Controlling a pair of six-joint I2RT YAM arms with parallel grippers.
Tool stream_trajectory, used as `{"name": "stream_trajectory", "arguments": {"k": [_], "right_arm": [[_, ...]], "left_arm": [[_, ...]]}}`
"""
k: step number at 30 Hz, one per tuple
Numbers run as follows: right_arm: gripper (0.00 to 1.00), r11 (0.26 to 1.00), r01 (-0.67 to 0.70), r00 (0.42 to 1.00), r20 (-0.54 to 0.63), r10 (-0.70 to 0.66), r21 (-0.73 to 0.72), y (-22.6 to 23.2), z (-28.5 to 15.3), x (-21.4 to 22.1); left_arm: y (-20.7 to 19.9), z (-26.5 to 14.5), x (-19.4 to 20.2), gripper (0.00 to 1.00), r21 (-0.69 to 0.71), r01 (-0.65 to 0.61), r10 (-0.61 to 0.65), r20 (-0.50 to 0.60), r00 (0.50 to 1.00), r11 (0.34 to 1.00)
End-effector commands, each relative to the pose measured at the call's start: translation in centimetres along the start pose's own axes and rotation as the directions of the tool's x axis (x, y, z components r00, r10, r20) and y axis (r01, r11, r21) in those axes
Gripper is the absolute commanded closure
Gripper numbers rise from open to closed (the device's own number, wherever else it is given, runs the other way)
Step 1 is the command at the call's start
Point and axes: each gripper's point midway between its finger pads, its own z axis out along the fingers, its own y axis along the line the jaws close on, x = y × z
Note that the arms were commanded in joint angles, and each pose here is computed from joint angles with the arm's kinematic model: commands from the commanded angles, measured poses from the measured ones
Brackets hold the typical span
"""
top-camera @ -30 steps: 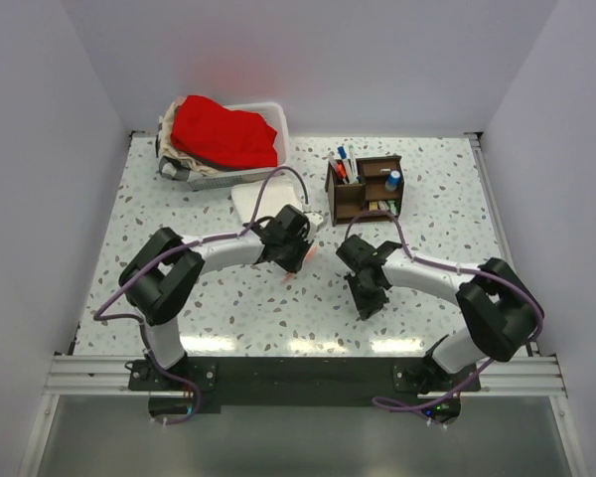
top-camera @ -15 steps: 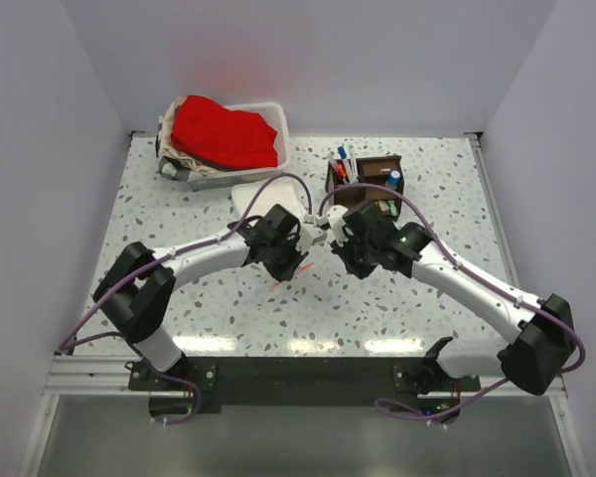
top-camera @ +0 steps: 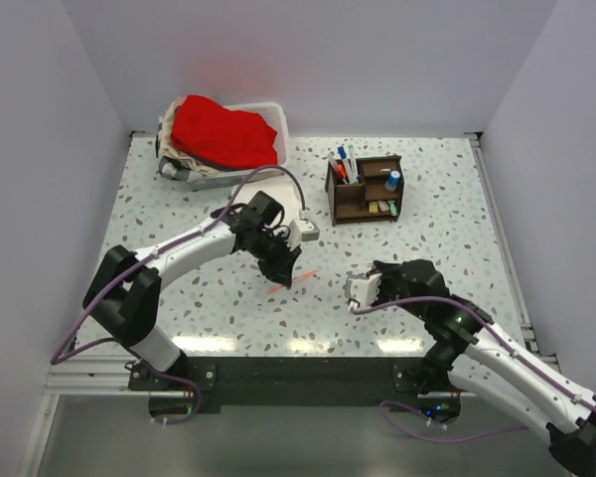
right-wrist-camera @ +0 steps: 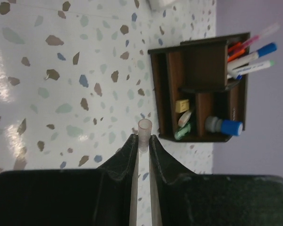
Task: Sort the stationery into containers
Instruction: Close the pen cap on the pen.
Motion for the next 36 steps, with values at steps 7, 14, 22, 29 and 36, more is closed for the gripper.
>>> {"name": "stream_trajectory", "arguments": {"k": [7,14,22,29,36], "right_arm": [[1.0,0.903,0.35,0.875,0.258,-0.41,0.248,-2.2,2.7,-5.5],[1.0,0.843,0.424,0.818,0.259,-0.513,0.329,-3.2,4.2,-7.1],[1.0,0.836,0.436,0.808,0.264,-0.527,0.333,-3.6,4.4,-8.3],[1.0,0.842,0.433,0.815,0.259,-0.518,0.323,-4.1,4.7,-8.9],[1.0,0.841,0.431,0.818,0.252,-0.517,0.326,-4.5,5.0,-9.4]], "left_arm": [[-6.0,-3.0,-2.6,1.0,0.341,-0.086,0.05,0.113,0.992,0.936],[-5.5,-3.4,-4.2,1.0,0.405,-0.009,-0.059,0.155,0.986,0.914],[-4.6,-4.4,-5.5,1.0,0.42,0.026,-0.12,0.198,0.973,0.907],[-4.2,-4.4,-5.3,1.0,0.414,0.055,-0.15,0.199,0.969,0.909],[-3.6,-3.9,-5.4,1.0,0.417,0.082,-0.178,0.196,0.964,0.905]]}}
